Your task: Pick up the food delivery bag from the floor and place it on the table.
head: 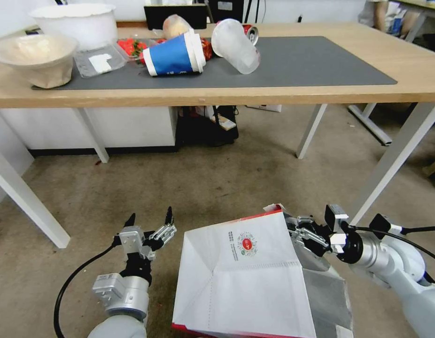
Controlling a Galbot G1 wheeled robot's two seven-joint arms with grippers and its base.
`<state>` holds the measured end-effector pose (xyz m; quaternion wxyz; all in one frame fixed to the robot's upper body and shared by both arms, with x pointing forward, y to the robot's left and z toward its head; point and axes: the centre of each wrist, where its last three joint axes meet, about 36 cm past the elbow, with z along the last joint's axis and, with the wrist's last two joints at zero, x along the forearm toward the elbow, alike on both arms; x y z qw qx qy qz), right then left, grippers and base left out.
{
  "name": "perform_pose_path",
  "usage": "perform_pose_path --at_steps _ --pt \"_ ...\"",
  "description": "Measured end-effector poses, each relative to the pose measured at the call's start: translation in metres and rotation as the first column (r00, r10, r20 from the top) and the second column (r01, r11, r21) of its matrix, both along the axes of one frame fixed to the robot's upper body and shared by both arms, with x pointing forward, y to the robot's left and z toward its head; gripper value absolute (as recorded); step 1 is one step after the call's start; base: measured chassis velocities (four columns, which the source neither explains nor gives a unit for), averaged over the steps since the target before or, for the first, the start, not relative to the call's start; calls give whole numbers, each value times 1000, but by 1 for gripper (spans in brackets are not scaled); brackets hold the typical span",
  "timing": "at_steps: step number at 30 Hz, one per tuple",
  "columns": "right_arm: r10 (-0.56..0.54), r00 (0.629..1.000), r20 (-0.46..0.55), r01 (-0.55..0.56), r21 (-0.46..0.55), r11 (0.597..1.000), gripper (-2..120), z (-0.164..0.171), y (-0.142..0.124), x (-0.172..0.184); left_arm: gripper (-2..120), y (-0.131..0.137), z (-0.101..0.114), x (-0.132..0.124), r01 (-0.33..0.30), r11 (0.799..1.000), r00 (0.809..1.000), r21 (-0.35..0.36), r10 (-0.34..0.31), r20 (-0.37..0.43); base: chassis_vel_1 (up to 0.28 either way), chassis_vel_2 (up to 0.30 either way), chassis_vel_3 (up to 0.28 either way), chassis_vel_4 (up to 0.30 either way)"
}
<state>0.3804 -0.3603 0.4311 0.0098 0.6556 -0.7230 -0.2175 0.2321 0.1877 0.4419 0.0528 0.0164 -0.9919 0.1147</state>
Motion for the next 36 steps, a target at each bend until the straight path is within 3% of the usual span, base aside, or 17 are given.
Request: perform_pose_path --at_steps 36 --pt "17 1000 18 -17 -14 1000 0 2 6 -6 100 2 7 -3 -7 1000 1000 4 7 -9 0 0 0 0"
